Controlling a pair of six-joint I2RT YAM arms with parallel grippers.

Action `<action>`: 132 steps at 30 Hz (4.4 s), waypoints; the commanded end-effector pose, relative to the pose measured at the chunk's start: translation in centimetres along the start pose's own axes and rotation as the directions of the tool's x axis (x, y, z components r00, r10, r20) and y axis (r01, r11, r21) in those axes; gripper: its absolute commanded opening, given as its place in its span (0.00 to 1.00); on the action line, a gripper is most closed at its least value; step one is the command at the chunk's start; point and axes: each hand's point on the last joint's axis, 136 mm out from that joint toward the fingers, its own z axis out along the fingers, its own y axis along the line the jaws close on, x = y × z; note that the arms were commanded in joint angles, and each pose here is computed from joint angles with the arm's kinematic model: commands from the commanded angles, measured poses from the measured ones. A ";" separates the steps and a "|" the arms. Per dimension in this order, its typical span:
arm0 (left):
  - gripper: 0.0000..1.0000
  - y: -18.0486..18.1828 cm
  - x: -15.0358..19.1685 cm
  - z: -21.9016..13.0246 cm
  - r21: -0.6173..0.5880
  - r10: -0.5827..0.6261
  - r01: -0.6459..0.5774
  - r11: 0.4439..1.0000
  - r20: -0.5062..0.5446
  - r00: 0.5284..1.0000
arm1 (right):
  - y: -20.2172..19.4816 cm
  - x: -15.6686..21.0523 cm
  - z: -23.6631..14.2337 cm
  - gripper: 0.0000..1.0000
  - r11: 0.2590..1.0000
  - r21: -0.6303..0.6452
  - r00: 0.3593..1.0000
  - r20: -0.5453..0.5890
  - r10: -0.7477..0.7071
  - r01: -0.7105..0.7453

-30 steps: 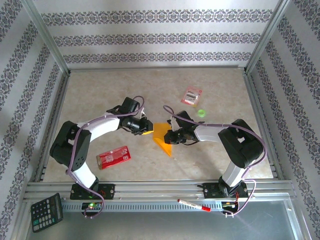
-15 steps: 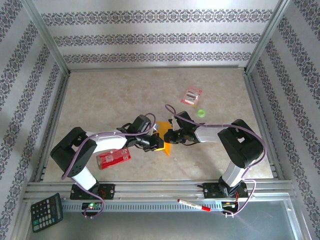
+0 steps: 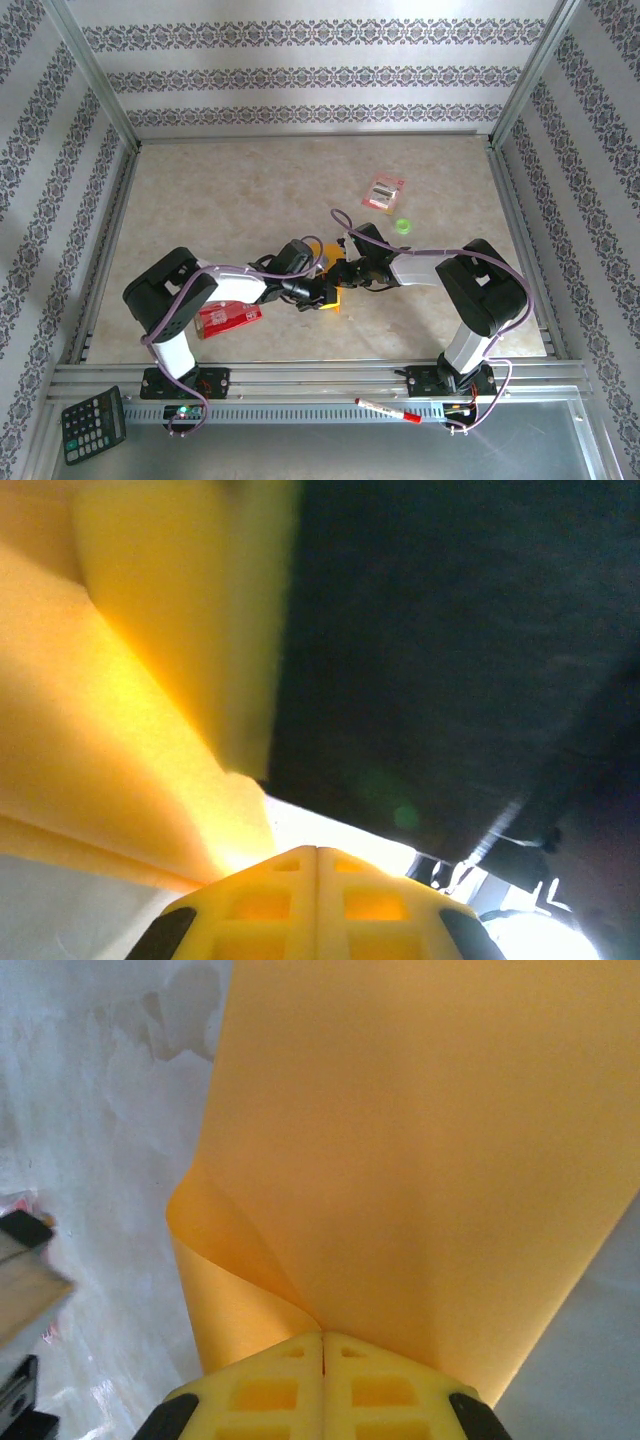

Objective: Fold a paper plane with a square sheet of paper (pick it up from the middle)
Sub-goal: Third fold the triangle at the center of the table.

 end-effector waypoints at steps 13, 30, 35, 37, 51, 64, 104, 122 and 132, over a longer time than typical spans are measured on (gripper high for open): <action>0.02 1.3 0.5 1.6 -0.014 -0.009 0.008 1.000 -0.031 0.999 | -4.6 2.6 0.3 0.00 0.985 0.156 0.996 -0.048 0.076 -0.068; 0.03 -1.6 1.0 0.5 0.023 0.042 -0.042 0.999 -0.033 0.999 | -4.6 2.7 0.3 0.00 0.985 0.160 0.996 -0.053 0.077 -0.068; 0.03 0.1 1.3 1.5 -0.025 0.017 -0.018 1.000 -0.063 0.998 | -4.6 2.6 0.3 0.00 0.985 0.160 0.996 -0.054 0.074 -0.064; 0.03 0.9 1.5 1.9 -0.053 0.007 -0.011 0.999 -0.076 0.997 | -4.6 2.7 0.3 0.00 0.985 0.160 0.996 -0.056 0.073 -0.063; 0.03 -0.9 1.9 1.1 -0.035 0.051 -0.054 0.998 -0.081 0.995 | -4.8 2.8 0.3 0.00 0.984 0.163 0.995 -0.059 0.077 -0.066; 0.02 3.3 3.5 1.8 -0.204 0.004 -0.034 0.978 -0.148 0.989 | -4.9 2.8 0.2 0.00 0.984 0.165 0.995 -0.059 0.078 -0.067; 0.06 -0.1 -0.3 -1.1 0.019 -0.011 0.011 1.000 0.021 1.000 | -5.1 2.9 0.1 0.00 0.985 0.162 0.995 -0.067 0.079 -0.067; 0.07 4.3 -2.6 -0.7 -0.067 -0.081 0.084 0.994 0.044 0.996 | -5.1 3.0 0.2 0.00 0.984 0.160 0.994 -0.073 0.085 -0.073; 0.10 1.9 -3.3 -2.2 0.001 -0.044 0.045 0.999 0.072 0.996 | -5.1 3.0 0.2 0.00 0.985 0.158 0.994 -0.070 0.085 -0.074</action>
